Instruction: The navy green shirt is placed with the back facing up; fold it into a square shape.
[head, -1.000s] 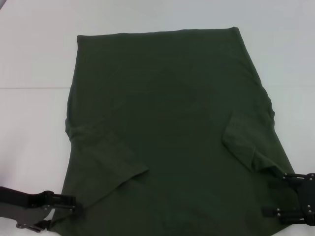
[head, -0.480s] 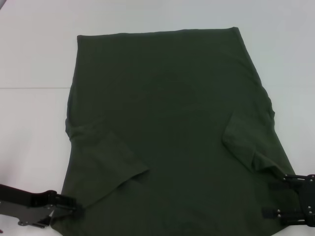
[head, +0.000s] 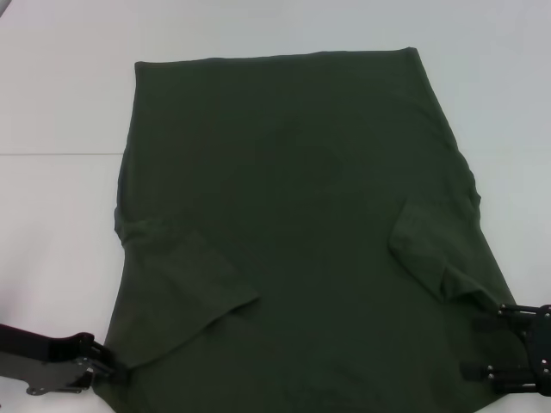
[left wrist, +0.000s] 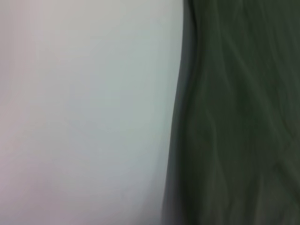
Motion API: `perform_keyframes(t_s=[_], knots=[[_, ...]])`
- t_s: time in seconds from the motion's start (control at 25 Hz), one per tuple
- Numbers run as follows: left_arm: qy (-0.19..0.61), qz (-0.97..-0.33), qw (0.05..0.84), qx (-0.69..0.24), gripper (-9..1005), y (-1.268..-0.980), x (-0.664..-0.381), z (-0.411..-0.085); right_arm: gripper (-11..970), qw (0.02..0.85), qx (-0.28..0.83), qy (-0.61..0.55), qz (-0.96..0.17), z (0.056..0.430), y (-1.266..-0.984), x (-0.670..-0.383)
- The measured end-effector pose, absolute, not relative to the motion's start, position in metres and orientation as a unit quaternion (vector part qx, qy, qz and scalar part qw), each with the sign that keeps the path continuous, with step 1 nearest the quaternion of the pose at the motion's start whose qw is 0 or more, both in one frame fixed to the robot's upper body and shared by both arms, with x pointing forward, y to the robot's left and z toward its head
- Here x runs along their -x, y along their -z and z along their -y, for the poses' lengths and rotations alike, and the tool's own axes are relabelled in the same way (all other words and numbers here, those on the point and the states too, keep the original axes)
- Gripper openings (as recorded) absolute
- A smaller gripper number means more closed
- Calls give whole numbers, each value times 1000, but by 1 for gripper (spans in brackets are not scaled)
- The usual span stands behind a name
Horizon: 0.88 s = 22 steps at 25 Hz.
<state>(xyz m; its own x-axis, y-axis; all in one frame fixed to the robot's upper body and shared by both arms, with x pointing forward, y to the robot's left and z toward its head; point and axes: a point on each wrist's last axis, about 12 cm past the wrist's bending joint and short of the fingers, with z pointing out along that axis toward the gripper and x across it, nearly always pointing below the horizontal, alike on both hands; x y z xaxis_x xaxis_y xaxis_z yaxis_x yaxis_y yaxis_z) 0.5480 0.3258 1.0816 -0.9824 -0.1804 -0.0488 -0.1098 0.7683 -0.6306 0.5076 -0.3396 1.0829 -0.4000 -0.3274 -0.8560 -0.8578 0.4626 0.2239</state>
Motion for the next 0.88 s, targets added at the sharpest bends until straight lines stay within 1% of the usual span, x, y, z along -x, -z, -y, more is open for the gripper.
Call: perform_keyframes(t_s=[0.12,0.24,0.44,0.6,0.72,0.88], knots=[[331,-939,54,78,466,-1082,-548,-326,855,386,389,-343,-763,340,-1083,-508],[330,-939,53,76,257,-1081,-548,-326,855,387,388,-343,-763,340,-1083,-507],[332,-939,55,69,29,-1083,-550,-325,855,386,366,-354,-770,340,-1086,-511],[337,-938,63,58,10,-1086,-551,-325,854,367,294,-394,-790,345,-1100,-518],[343,-936,74,43,5,-1090,-552,-327,854,329,220,-432,-810,355,-1123,-527],[345,-935,82,29,4,-1092,-553,-329,854,256,79,-446,-854,375,-1157,-544]])
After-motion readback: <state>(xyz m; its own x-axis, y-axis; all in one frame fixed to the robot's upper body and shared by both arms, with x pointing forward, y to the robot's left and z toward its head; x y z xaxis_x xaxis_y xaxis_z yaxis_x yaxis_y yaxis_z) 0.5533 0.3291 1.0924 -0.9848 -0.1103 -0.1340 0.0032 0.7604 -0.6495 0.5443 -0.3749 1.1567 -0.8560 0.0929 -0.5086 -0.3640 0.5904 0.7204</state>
